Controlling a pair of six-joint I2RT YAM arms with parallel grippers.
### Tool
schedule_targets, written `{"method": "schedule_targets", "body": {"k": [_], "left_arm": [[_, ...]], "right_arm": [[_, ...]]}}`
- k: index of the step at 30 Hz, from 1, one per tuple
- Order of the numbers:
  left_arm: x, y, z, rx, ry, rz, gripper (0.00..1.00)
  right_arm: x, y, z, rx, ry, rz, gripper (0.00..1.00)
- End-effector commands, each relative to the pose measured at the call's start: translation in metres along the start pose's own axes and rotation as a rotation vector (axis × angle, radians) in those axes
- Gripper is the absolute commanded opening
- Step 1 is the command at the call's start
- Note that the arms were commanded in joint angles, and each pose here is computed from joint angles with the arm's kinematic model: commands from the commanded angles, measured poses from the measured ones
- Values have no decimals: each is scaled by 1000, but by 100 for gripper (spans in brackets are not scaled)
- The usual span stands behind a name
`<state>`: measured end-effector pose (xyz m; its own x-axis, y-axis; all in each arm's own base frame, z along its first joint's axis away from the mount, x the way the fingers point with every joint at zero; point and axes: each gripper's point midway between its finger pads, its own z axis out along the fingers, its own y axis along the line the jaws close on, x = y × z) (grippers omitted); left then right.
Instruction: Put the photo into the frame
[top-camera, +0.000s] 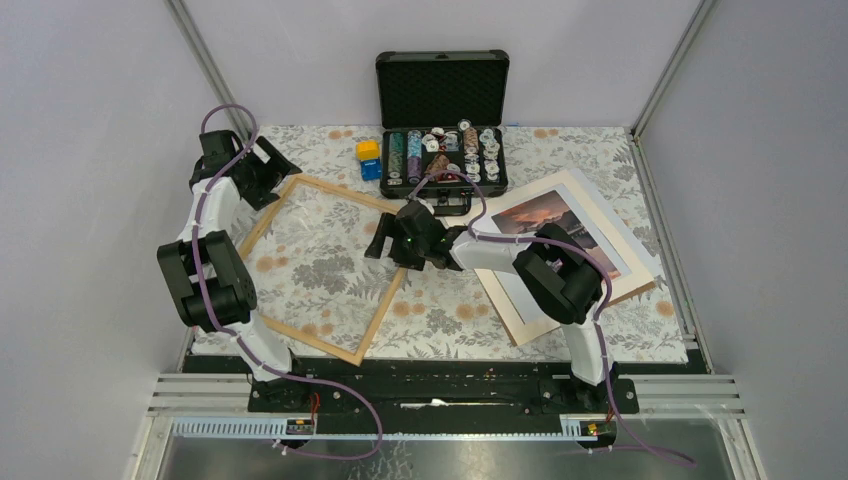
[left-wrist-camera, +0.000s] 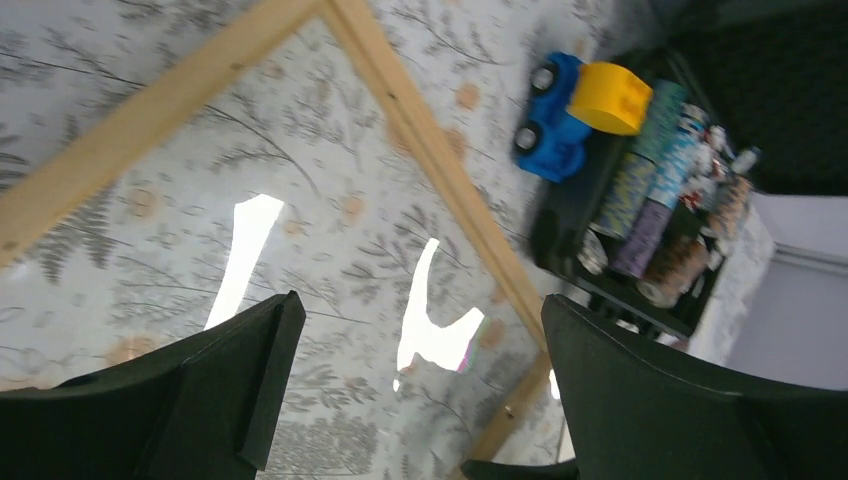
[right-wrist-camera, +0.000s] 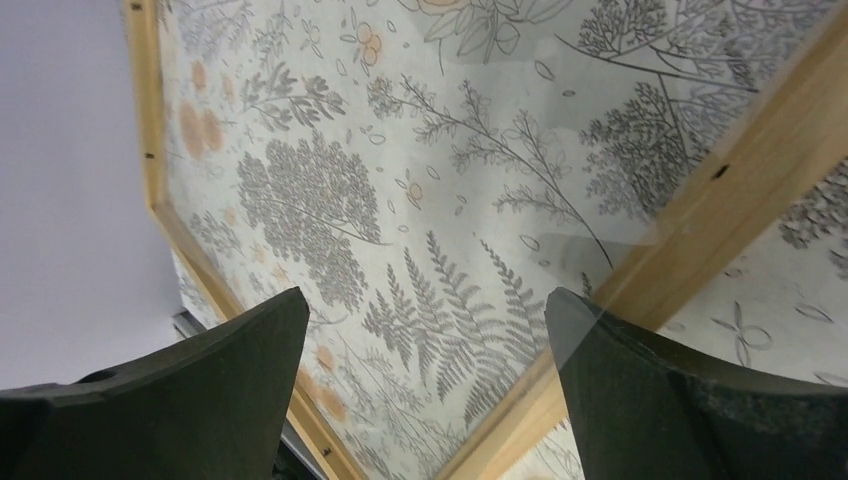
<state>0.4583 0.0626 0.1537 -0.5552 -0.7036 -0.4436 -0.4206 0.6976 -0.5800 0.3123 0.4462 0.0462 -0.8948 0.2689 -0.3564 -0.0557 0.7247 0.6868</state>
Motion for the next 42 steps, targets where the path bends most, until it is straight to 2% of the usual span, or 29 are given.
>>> {"method": "schedule_targets", "body": {"k": [1, 7, 10, 15, 19, 22, 24, 25, 30, 34, 37, 40, 42], "left_arm": [[3, -47, -25, 181, -16, 4, 99], [28, -81, -40, 288, 21, 27, 99], [40, -99, -50, 333, 34, 60, 99], [46, -121, -70, 384, 13, 105, 99], [60, -134, -75, 415, 31, 131, 99], [71, -144, -76, 438, 53, 154, 99], [75, -147, -77, 445, 62, 160, 99], [77, -148, -77, 449, 67, 162, 99], [92, -157, -78, 453, 79, 183, 99], [126, -166, -79, 356, 76, 316, 99], [148, -132, -80, 223, 85, 332, 99], [176, -89, -93, 153, 110, 315, 99], [196, -60, -107, 86, 131, 288, 99]], "right_arm": [[-6, -21, -35, 169, 37, -100, 97], [-18, -32, -82, 163, 43, -118, 92], [-34, -47, -102, 213, -9, -106, 90], [-63, -62, -108, 246, -80, -54, 82], [-97, -76, -96, 232, -157, -6, 64], [-120, -64, -78, 157, -224, -30, 56], [-133, -61, -69, 138, -260, -49, 45], [-139, -62, -62, 137, -268, -53, 43], [-146, -62, -33, 101, -246, -56, 44], [-155, -68, -21, 96, -249, -87, 48], [-158, -76, -20, 87, -233, -81, 49], [-147, -86, -20, 66, -234, -85, 63], [-144, -86, -19, 37, -226, -106, 64]]}}
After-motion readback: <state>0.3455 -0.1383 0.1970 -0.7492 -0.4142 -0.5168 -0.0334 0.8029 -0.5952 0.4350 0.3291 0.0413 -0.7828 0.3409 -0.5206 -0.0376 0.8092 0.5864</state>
